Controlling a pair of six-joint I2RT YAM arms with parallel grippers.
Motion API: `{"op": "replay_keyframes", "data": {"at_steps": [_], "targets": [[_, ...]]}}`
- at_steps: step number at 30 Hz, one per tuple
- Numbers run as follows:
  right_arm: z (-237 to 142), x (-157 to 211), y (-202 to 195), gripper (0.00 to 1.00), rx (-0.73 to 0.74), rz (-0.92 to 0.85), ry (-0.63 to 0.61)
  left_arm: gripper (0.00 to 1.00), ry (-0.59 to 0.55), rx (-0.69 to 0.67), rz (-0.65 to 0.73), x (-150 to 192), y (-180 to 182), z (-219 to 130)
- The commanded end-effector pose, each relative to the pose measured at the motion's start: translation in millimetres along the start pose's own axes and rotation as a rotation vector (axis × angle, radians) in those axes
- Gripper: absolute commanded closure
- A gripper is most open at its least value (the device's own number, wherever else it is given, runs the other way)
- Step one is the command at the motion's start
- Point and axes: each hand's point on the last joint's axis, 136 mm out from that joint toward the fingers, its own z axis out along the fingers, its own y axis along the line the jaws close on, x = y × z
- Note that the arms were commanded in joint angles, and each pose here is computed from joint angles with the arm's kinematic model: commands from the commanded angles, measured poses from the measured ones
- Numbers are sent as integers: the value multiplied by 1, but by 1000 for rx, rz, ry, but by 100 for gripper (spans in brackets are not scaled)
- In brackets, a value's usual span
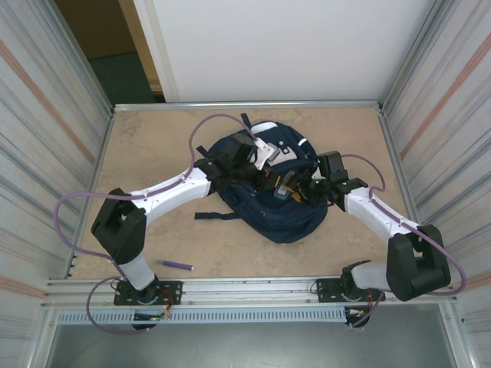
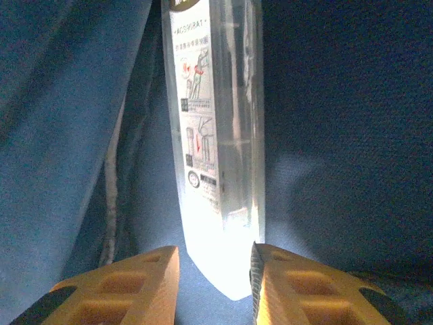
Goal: Pack the student bag
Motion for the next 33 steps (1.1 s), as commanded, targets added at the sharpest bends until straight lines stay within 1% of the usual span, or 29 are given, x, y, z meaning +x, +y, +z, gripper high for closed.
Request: {"op": "replay_keyframes", "data": {"at_steps": [1,6,10,12,15,17,21,23,26,29,30,33], "targets": [[8,-5,-6,70,40,-16,-37,100,-76,131,44,-26,-35,-5],[28,2,21,79,-6,-50,-32,100,-78,128,55,-27,-36,-2],[48,5,42,80,-80,9,-42,100,-78,123,56,-24,-32,2],[55,4,54,83,-117,15,-60,100,-74,120,58,-22,-31,5],[53,0,64,86,-133,-4,-111,100,-62,99,52,-20,-26,6],[47,-2,67,86,-148,-12,-133,100,-59,74,64,-17,-22,5],[29,-3,57,86,-155,1,-165,100,-66,-13,53,-11,-2,3],[17,-1,45,78,-143,8,-172,100,-63,-50,34,-6,11,4],[-6,2,29,70,-118,-15,-189,100,-52,-117,64,2,28,9],[-33,1,7,67,-66,-39,-245,100,-26,-198,104,6,47,14],[-41,1,2,66,-53,-72,-265,100,-11,-219,112,9,52,15],[-70,2,-11,63,-43,-113,-311,100,37,-297,193,15,66,15]]}}
